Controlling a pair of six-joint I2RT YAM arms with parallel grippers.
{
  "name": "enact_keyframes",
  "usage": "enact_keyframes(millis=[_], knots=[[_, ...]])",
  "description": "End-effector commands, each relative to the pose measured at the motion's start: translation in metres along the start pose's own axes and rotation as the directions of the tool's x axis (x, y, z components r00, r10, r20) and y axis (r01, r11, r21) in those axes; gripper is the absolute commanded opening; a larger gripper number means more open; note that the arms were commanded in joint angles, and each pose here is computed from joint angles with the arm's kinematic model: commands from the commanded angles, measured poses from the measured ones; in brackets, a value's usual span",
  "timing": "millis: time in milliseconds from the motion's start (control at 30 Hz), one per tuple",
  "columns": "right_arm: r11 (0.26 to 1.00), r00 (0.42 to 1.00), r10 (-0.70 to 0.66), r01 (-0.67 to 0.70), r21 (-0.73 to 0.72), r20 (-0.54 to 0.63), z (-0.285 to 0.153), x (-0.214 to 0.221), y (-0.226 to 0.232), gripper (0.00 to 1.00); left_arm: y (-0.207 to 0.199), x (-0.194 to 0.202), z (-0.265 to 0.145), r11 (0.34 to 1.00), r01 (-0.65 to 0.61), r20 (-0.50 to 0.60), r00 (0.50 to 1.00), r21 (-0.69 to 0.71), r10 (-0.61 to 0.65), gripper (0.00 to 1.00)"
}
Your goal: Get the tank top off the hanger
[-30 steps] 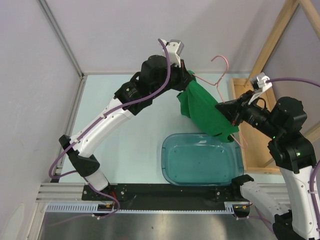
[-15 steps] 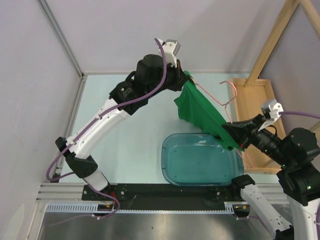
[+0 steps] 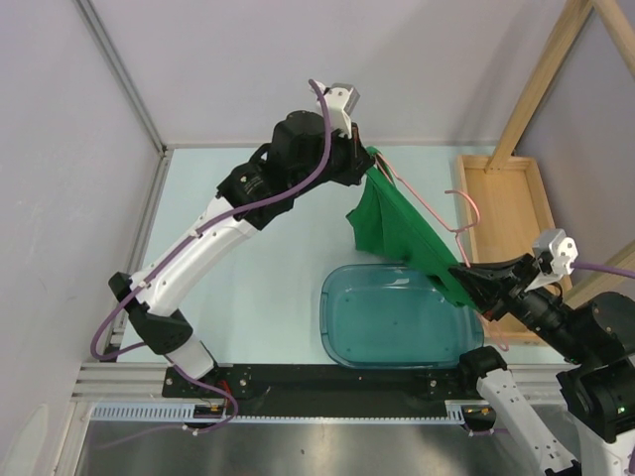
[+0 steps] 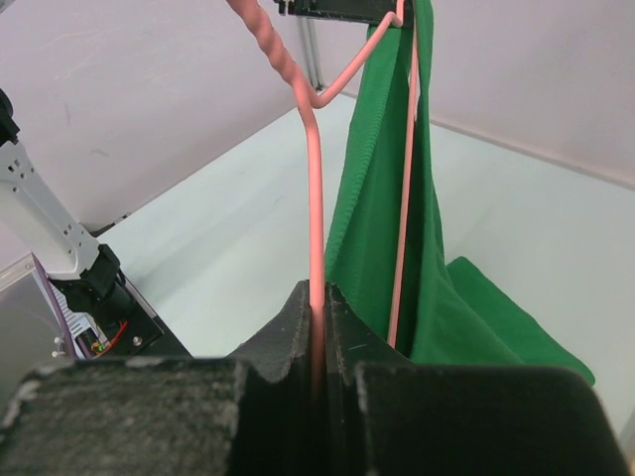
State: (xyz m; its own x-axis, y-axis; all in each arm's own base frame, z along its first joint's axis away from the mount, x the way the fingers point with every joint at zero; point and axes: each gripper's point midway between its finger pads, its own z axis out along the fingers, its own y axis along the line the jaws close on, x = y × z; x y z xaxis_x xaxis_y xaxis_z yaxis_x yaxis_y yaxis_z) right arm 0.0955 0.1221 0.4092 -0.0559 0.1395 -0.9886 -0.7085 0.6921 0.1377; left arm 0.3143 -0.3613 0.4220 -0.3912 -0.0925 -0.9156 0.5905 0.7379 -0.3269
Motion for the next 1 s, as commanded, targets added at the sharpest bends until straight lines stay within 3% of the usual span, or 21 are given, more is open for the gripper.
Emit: enact_keyframes(millis=[0,400,533,567,700,967], knots=[[0.995,0.998,-0.023,0.029,-0.1,0.058,-0.029,-0.014,0.033,0.0,0.086,-0.062,-0.019,0.946,0.005,0.199,0.978,-0.324,0.063,0.0],[0.996,0.978,-0.07,0.079,-0.037,0.199,-0.044,-0.048,0.034,0.0,0.095,-0.043,-0.009,0.953,-0.01,0.124,0.991,-0.302,0.05,0.0],[0.998,0.96,-0.055,0.046,0.039,0.273,-0.029,-0.065,0.013,0.0,0.053,-0.042,-0.007,0.996,-0.055,0.092,0.994,-0.071,0.061,0.0],[0.998,0.947,-0.059,0.047,0.044,0.316,-0.026,-0.076,0.011,0.0,0.031,-0.038,-0.01,0.996,-0.079,0.071,0.995,0.05,0.075,0.0],[0.996,0.92,-0.048,0.013,0.093,0.389,-0.005,-0.092,-0.01,0.0,-0.001,-0.028,-0.022,0.965,-0.101,0.043,0.995,0.241,0.093,0.0],[0.985,0.922,-0.001,-0.065,0.159,0.387,0.062,-0.092,-0.06,0.0,0.03,-0.032,0.008,0.994,-0.065,0.067,0.996,0.091,0.059,0.0]])
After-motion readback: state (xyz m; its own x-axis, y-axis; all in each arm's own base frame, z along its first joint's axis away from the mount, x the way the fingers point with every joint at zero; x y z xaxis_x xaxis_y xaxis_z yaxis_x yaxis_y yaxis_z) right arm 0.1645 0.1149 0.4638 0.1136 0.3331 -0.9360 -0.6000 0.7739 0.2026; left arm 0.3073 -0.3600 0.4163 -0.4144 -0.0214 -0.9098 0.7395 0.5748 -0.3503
